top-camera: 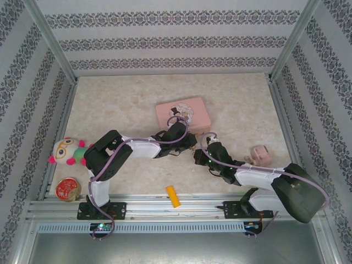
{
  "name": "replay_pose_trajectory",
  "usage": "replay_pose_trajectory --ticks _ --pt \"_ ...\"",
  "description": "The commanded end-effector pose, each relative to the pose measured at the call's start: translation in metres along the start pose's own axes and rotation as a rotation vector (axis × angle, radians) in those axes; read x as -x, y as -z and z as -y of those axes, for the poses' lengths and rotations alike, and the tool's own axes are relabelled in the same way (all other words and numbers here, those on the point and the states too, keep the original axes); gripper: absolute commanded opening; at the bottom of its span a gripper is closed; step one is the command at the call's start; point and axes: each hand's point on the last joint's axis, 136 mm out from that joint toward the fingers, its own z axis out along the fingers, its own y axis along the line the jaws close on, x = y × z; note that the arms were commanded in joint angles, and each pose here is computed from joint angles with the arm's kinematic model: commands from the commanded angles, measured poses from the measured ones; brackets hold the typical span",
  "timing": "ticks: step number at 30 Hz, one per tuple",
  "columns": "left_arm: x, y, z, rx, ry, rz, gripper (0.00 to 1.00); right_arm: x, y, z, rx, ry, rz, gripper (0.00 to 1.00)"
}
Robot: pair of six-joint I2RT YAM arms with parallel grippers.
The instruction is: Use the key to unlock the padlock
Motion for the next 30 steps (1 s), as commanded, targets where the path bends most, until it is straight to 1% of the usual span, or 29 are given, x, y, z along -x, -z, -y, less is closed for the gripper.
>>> replay_pose_trajectory --ticks 1,7,12,18,23,27,30 --pt "-0.016 -0.006 -0.002 -0.017 0.057 -0.073 0.23 0.017 -0.002 -0.01 0.038 0.001 0.048 0.04" --pt "-0.017 -0.007 -0.002 -0.018 0.055 -0.078 0.23 0.025 -0.005 -0.012 0.05 -0.005 0.062 0.0" --pt "-0.018 -0.007 -0.001 -0.022 0.053 -0.085 0.23 0.035 -0.01 -0.02 0.082 -0.004 0.079 0.0" --pt "-0.019 -0.006 0.003 -0.034 0.051 -0.092 0.23 0.045 -0.011 -0.037 0.164 0.007 0.114 0.0" --pt "-0.02 -0.006 0.003 -0.037 0.051 -0.098 0.23 0.056 -0.005 -0.052 0.238 0.031 0.167 0.0" --pt "-0.022 -0.006 0.007 -0.047 0.05 -0.108 0.23 0.06 -0.003 -0.059 0.259 0.045 0.181 0.0" --pt "-0.023 -0.007 0.01 -0.055 0.048 -0.114 0.23 0.056 -0.009 -0.052 0.236 0.035 0.16 0.0"
